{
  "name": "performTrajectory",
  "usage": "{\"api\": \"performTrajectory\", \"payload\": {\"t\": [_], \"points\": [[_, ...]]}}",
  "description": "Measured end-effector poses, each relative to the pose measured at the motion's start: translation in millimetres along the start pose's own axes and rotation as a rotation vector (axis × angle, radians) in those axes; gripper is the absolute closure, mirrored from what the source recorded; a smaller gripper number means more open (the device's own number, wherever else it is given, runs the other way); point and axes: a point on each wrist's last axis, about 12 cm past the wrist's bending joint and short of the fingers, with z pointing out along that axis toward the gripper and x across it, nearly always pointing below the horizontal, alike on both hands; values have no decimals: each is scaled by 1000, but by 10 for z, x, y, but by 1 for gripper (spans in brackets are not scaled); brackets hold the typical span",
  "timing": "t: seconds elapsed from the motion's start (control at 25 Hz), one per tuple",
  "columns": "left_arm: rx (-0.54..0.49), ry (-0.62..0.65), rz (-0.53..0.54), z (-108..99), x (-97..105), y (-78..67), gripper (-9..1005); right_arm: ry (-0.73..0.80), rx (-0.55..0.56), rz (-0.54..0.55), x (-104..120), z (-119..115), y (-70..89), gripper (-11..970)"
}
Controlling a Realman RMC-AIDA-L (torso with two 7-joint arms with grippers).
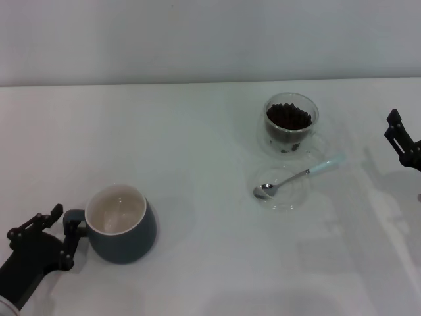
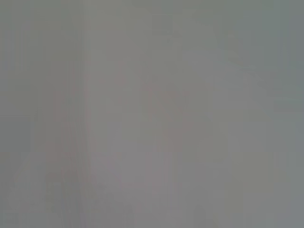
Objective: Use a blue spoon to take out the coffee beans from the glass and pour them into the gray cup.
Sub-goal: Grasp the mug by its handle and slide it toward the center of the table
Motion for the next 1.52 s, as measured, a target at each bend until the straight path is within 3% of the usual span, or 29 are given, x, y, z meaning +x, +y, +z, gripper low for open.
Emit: {"api": "performTrajectory", "payload": {"t": [0.52,1.16,1.52], "points": [[47,0,3,192,-73,-79,902,3,0,-2,2,3,-6,84],[174,2,42,613,-274,-281,903,17,-5,-17,3,67,-25,84],[184,13,23,670,-297,-354,902,12,6,-35,-4,39,-96,84]]}}
